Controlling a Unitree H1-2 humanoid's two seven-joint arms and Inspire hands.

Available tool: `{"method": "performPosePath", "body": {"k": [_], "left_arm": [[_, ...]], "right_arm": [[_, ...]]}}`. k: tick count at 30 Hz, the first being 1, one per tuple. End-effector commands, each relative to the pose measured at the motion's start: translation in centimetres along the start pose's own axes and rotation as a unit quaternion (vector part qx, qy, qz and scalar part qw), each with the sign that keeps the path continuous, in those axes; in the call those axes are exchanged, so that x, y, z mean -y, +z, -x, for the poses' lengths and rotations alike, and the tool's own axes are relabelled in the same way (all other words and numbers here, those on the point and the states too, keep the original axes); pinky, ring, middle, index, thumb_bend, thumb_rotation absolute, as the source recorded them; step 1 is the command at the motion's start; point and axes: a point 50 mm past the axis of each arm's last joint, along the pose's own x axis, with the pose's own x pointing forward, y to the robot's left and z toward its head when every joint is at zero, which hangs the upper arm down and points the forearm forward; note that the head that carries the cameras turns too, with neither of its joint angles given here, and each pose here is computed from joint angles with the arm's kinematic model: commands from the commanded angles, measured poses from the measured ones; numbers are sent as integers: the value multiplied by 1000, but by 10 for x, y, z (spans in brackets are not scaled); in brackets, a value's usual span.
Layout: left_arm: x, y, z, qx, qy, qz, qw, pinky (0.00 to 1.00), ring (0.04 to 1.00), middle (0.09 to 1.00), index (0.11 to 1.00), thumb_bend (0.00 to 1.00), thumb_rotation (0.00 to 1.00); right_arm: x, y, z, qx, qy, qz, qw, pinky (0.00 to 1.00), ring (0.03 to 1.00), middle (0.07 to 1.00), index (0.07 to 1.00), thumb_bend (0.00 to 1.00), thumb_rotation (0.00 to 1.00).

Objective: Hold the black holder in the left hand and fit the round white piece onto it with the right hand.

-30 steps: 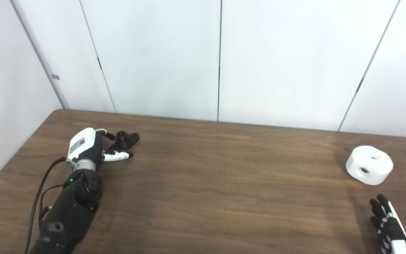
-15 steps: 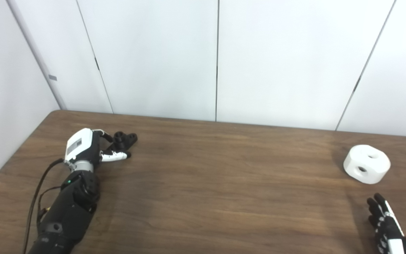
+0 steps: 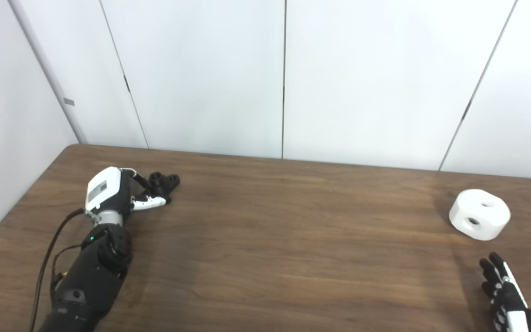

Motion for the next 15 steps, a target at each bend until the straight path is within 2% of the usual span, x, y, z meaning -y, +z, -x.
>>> {"method": "performPosePath", "body": {"k": [1, 6, 15], "left_arm": [[-6, 10, -9, 8, 10, 0, 1000, 814, 856, 784, 488, 525, 58], [-4, 14, -10, 8, 5, -8, 1000, 764, 845, 772, 488, 517, 50], [-3, 16, -6, 16, -3, -13, 1000, 735, 822, 754, 488, 516, 49]], "right_arm": [[0, -4, 7, -16, -4, 0, 1000, 1000, 987, 954, 979, 720, 1000], [0, -4, 7, -10, -10, -4, 1000, 1000, 973, 944, 971, 712, 1000], [2, -3, 7, -2, -11, -9, 1000, 1000, 966, 942, 974, 692, 1000]]}}
